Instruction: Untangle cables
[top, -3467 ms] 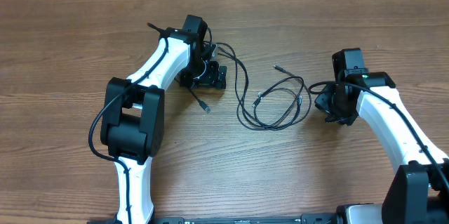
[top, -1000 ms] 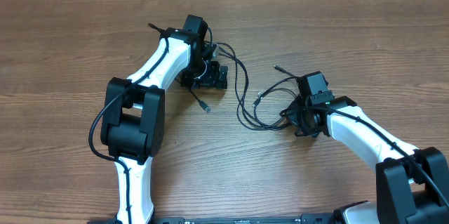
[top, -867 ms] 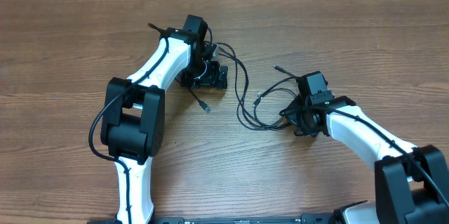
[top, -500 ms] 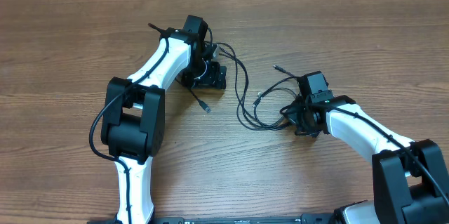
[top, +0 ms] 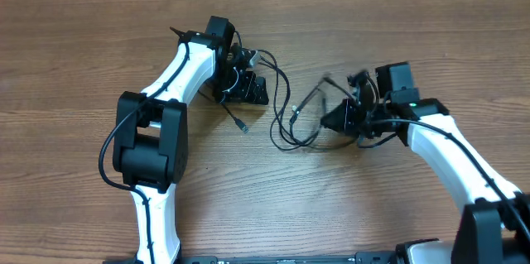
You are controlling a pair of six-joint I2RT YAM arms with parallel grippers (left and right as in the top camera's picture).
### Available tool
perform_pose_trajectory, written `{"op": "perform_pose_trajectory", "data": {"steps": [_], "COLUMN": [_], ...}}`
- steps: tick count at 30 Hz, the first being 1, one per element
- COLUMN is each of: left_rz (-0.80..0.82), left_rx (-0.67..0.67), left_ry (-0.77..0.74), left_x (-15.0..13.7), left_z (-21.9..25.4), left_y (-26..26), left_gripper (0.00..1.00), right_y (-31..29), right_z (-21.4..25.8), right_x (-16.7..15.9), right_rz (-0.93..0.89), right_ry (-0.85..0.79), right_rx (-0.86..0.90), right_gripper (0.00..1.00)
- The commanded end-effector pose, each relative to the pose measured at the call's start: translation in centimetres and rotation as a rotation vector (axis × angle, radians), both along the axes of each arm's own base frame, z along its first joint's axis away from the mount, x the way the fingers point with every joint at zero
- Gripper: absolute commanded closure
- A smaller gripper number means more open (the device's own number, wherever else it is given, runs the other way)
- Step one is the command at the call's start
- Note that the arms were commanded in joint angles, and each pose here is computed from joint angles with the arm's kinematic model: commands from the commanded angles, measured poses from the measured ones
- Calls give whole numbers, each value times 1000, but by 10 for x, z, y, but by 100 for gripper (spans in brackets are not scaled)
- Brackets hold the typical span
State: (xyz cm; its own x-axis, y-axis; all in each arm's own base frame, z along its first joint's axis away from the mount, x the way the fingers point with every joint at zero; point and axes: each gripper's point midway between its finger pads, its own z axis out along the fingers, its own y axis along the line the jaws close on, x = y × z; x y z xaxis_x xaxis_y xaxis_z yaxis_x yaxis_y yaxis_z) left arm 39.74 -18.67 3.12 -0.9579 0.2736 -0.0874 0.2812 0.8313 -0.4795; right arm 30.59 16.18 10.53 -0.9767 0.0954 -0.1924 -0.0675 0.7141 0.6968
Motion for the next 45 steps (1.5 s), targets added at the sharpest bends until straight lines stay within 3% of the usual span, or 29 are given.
{"op": "perform_pose_trajectory", "data": {"steps": [1, 5, 6, 8, 11, 15, 18, 19, 21, 24, 26, 31, 40, 43, 45], "left_rz": [-66, -66, -66, -66, -66, -67, -71, -73, -83, -96, -108, -115, -58, -22, 4], "left_rx": [-88, -89, -89, -89, -89, -89, -89, -89, -89, -89, -89, -45, 124, 182, 181], "left_ry": [-44, -42, -41, -41, -42, -41, -42, -41, -41, -40, -38, -38, -106, -201, -247], "left_x": [-4, -4, -4, -4, -4, -5, -5, -6, -8, -11, -14, -18, -12, 4, 14], "left_z": [22, 22, 22, 22, 22, 22, 22, 22, 22, 22, 22, 18, 4, 4, 6], "left_y": [-14, -14, -14, -14, -14, -15, -16, -17, -21, -27, -32, -40, -55, -63, -68], "left_gripper": [18, 18, 17, 16, 15, 14, 14, 14, 14, 18, 20, 24, 36, 46, 59], "right_y": [8, 27, 24, 9, -44, -68, -68, -69, -74, -90, -102, -124, -151, -149, -145], "right_z": [22, 42, 37, 17, -21, -31, -30, -30, -32, -37, -39, -40, -39, -38, -38], "right_x": [-4, -34, -35, -24, -4, 2, 6, 7, 9, 9, 9, 12, 16, 18, 20], "right_rz": [112, 373, 362, 243, -105, -284, -308, -317, -359, -434, -483, -554, -680, -677, -670], "right_ry": [-93, -234, -213, -125, 54, 116, 111, 111, 120, 134, 136, 112, 123, 119, 114], "right_rx": [86, 228, 201, 70, -237, -344, -337, -339, -362, -437, -491, -594, -631, -618, -593], "right_gripper": [96, 96, 96, 96, 95, 77, 73, 69, 46, 34, 20, 5, 0, 0, 0]}}
